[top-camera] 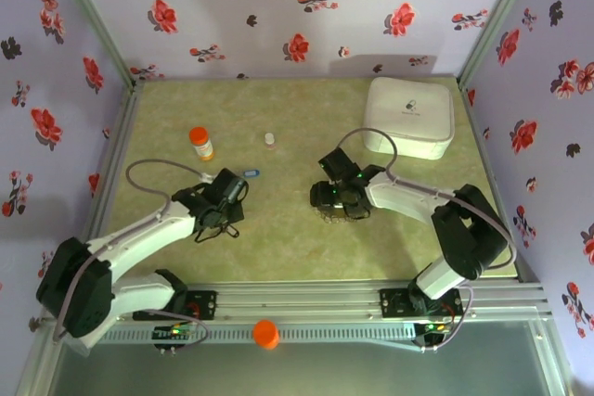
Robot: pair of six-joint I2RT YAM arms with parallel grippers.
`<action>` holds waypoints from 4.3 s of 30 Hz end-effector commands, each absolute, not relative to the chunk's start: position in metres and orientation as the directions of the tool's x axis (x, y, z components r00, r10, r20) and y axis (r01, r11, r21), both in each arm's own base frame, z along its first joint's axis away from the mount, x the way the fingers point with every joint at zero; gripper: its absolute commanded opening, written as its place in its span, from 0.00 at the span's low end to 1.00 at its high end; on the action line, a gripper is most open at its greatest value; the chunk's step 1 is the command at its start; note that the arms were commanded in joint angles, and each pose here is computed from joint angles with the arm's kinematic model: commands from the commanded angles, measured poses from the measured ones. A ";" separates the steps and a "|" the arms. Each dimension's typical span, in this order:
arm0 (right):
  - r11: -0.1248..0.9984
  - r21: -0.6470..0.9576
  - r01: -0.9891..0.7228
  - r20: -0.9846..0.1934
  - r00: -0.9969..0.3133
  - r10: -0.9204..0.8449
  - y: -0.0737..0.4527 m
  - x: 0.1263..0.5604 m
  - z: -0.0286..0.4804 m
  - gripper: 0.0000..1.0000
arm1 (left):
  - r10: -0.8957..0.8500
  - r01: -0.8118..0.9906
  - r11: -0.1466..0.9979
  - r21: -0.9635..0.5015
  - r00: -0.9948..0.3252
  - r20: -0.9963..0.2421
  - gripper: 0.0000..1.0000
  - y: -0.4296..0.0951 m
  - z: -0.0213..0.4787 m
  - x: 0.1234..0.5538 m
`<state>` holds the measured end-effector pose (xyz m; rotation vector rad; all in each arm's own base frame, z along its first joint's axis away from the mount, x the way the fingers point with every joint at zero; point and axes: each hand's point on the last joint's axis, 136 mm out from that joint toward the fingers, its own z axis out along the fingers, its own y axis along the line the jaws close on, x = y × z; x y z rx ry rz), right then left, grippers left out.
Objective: Put the keys on the keyring
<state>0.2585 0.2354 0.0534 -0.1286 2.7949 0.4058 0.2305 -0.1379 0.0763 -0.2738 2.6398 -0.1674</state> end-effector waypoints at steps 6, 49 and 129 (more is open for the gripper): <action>0.978 0.198 -0.067 -0.240 -0.971 -0.018 0.195 0.212 0.053 0.56 | -0.268 -0.116 0.946 -0.301 -0.804 -0.531 0.32 -0.162 0.093 0.255; 0.990 0.061 0.124 -0.341 -0.930 0.137 0.149 0.221 0.064 0.27 | -0.312 -0.098 0.920 -0.379 -0.768 -0.559 0.36 -0.174 0.105 0.265; 0.901 0.191 -0.390 -0.432 -0.857 -0.279 0.200 0.216 0.073 0.00 | -0.283 0.094 0.905 -0.414 -0.595 -0.752 0.35 -0.181 0.152 0.286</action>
